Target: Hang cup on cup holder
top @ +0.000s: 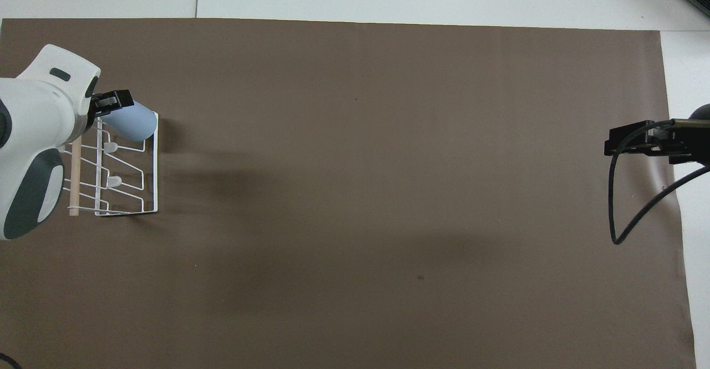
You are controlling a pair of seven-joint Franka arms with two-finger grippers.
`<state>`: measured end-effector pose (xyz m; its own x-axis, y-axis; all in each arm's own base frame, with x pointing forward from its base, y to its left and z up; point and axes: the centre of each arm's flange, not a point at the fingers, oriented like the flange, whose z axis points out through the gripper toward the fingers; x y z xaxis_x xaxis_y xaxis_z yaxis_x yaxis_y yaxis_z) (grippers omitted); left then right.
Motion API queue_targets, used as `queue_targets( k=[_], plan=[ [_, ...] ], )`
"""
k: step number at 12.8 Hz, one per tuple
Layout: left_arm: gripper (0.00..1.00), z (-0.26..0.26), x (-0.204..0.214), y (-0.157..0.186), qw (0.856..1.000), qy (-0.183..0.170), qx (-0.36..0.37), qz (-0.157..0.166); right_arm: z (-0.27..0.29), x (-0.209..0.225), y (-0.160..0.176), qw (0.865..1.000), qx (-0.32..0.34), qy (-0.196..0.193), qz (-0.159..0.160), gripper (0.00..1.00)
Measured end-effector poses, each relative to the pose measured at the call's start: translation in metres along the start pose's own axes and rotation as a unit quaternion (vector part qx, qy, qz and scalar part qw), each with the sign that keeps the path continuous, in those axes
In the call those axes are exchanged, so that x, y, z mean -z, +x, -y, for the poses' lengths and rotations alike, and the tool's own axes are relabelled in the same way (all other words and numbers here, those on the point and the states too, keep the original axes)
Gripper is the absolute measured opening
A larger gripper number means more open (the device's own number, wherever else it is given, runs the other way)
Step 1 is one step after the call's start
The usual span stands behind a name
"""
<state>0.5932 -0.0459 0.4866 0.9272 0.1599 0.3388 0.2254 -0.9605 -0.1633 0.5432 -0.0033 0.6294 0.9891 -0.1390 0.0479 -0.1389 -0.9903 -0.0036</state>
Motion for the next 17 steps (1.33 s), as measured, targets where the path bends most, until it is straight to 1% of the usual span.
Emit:
queue_targets(
  k=[1, 3, 6, 8, 10, 13, 15, 17],
  plan=[
    [1.00, 0.003, 0.008, 0.002, 0.999, -0.009, -0.026, 0.027, 0.000, 0.000, 0.000, 1.000, 0.000, 0.000, 0.000, 1.00],
    [1.00, 0.010, 0.026, 0.004, 0.995, -0.028, -0.060, 0.068, 0.000, 0.000, 0.000, 1.000, 0.000, 0.000, 0.000, 1.00],
    [1.00, 0.013, 0.043, 0.001, 0.990, -0.044, -0.074, 0.111, 0.000, 0.000, 0.000, 1.000, 0.000, 0.000, 0.000, 1.00],
    [1.00, 0.013, 0.057, 0.001, 0.986, -0.064, -0.081, 0.134, 0.000, 0.000, 0.000, 1.000, 0.000, 0.000, 0.000, 1.00],
    [1.00, 0.015, 0.076, 0.004, 0.982, -0.080, -0.090, 0.149, 0.000, 0.000, 0.000, 1.000, 0.000, 0.000, 0.000, 1.00],
    [1.00, 0.018, 0.105, 0.010, 0.979, -0.096, -0.090, 0.157, 0.000, 0.000, 0.000, 1.000, 0.000, 0.000, 0.000, 1.00],
    [1.00, 0.022, 0.126, 0.013, 0.978, -0.098, -0.092, 0.162, 0.000, 0.000, 0.000, 1.000, 0.000, 0.000, 0.000, 1.00],
    [1.00, 0.024, 0.140, 0.016, 0.978, -0.100, -0.093, 0.159, 0.000, 0.000, 0.000, 1.000, 0.000, 0.000, 0.000, 1.00]
  ],
)
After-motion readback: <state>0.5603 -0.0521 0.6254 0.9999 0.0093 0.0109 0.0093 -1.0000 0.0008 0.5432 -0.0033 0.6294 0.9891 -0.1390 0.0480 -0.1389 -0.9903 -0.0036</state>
